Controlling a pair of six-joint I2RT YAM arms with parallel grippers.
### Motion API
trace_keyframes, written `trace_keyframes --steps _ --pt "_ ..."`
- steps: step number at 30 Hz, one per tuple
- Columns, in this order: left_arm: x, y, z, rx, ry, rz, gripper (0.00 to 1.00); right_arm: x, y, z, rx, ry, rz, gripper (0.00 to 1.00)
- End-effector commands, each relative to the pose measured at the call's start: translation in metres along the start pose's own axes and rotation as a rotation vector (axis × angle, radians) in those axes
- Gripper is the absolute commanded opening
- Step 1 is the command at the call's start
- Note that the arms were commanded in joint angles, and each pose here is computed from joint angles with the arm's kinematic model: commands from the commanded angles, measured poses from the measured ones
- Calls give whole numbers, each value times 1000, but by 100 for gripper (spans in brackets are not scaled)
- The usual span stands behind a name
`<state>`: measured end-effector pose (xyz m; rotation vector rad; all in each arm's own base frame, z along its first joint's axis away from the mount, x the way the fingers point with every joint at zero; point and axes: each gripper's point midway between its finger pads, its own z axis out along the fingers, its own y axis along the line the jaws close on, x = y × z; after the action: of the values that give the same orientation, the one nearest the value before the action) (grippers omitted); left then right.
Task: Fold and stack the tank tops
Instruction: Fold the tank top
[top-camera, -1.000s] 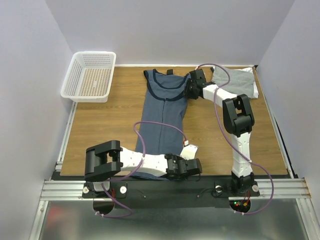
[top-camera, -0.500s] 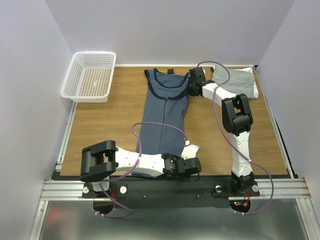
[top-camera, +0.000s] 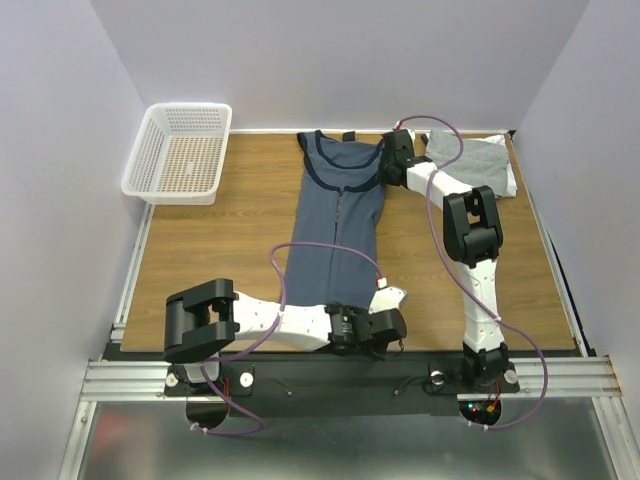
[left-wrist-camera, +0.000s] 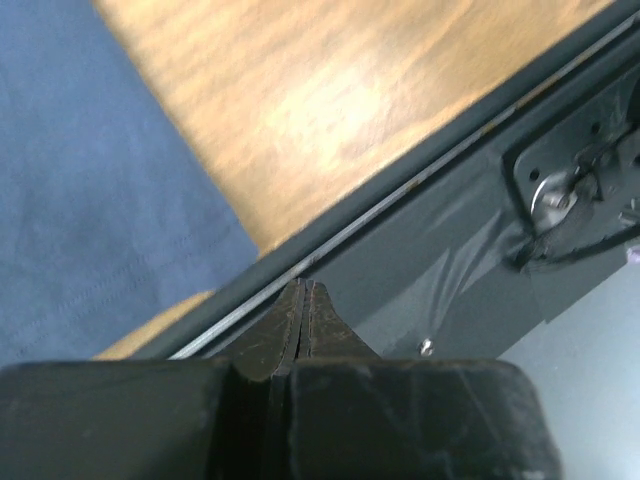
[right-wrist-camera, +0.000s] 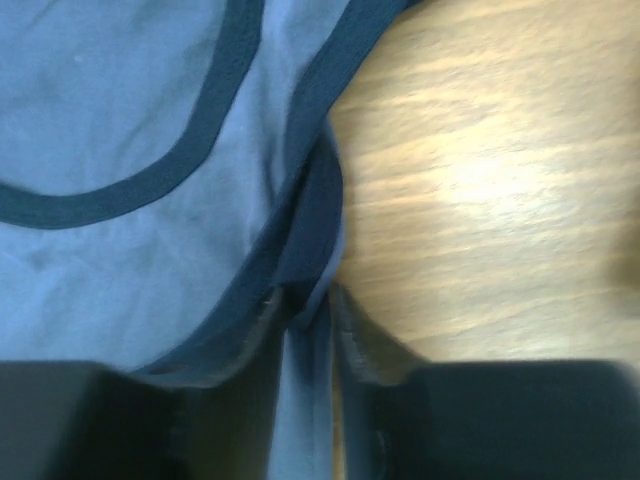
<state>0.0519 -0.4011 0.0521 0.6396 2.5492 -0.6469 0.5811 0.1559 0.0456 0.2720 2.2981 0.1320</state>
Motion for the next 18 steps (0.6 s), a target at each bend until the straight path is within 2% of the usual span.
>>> trace_keyframes --steps 1,2,3,4,6,7,11,14,15,18 --pt "-32 -16 -1 45 -63 11 0 -30 -4 -2 17 -81 -19 40" --pt "-40 -16 -2 48 -76 6 0 -32 -4 -5 18 -87 -23 54" --pt "-45 -16 -4 48 -88 9 1 -35 -4 -7 20 -94 -24 60" --pt "-50 -16 -6 52 -99 6 14 -36 -6 -9 25 -94 -29 65" --pt "-66 -16 -18 69 -141 -15 23 -48 -8 -19 33 -121 -33 74" --pt "-72 -15 -24 67 -161 -26 32 -48 -8 -22 33 -123 -28 74" --pt "-102 2 -57 39 -265 -130 40 -57 -5 -50 1 -135 18 73" --pt "-103 29 -58 -62 -264 -167 40 -40 -3 -51 -27 -90 41 63" --pt "-99 31 -55 -72 -250 -162 40 -38 -2 -51 -35 -84 47 57" --pt "-82 29 -40 -85 -186 -128 42 -24 2 -44 -62 -42 62 48"
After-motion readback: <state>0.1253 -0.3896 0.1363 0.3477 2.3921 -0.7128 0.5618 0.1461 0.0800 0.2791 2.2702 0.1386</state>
